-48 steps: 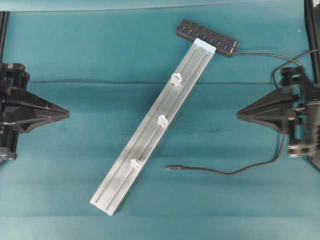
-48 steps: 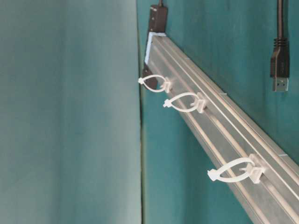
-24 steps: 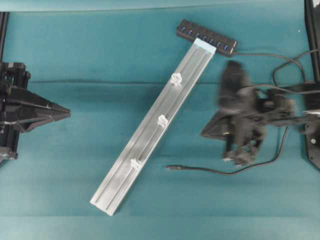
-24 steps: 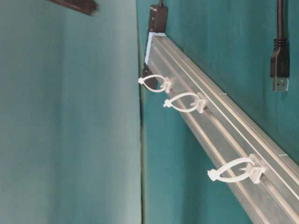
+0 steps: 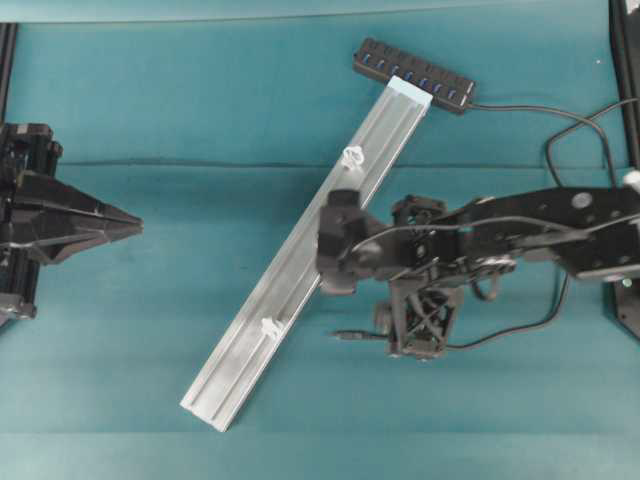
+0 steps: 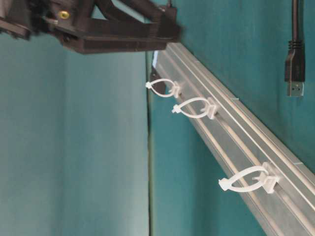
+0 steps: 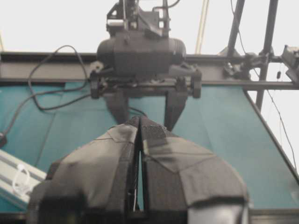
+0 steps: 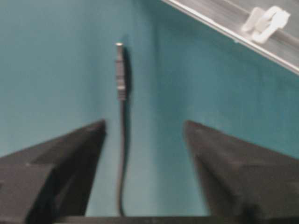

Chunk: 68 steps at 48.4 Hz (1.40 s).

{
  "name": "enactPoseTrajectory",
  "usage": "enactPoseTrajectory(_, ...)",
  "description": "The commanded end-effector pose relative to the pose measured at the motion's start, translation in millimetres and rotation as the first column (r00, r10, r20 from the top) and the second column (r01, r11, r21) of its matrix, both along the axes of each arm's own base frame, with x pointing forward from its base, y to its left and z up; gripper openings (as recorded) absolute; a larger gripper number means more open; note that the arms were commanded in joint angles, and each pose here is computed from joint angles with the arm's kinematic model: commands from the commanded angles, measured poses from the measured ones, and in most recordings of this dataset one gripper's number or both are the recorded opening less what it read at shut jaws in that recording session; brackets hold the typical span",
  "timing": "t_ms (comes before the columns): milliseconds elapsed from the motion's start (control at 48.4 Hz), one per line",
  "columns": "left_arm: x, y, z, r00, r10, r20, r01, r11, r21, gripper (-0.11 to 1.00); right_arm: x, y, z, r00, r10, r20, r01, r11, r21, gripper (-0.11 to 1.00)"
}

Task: Pass the USB cable through three rings with both arms.
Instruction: 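Move the right gripper to the black USB cable's plug near the rail, then grasp the USB plug with the right gripper and lift it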

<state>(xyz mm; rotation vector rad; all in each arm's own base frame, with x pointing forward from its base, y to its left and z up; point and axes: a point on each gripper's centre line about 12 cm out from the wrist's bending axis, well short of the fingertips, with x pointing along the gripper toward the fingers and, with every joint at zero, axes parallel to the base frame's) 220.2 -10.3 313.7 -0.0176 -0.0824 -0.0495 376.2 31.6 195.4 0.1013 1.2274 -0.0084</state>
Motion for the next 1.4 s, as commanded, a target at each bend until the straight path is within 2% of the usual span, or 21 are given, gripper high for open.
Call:
enactPoseTrajectory(0, 2, -1, 11, 1.000, -0.002, 0.031, 0.002, 1.000, 0.003, -0.01, 4, 1, -3, 1.000, 0.019, 0.000, -0.019, 1.000, -0.018, 0.86)
enactPoseTrajectory(186, 2, -1, 11, 1.000, -0.002, 0.031, 0.002, 1.000, 0.003, -0.01, 6, 3, -17, 0.999, 0.031, -0.027, -0.032, 0.999, -0.023, 0.79)
enactPoseTrajectory(558, 2, 0, 8, 1.000, -0.002, 0.002, 0.002, 1.000, 0.005, -0.01, 10, 24, -66, 0.993, 0.082, -0.090, -0.084, 0.996, -0.027, 0.79)
enactPoseTrajectory(723, 1, 0, 5, 1.000, -0.001, -0.023, 0.001, 1.000, 0.003, -0.01, 10, 26, -79, 0.992, 0.083, -0.098, -0.086, 0.996, -0.027, 0.78)
enactPoseTrajectory(1384, 1, 0, 5, 1.000, -0.001, -0.021, 0.002, 1.000, 0.001, -0.01, 1, 29, -105, 0.983, 0.092, -0.160, -0.098, 0.995, -0.031, 0.77)
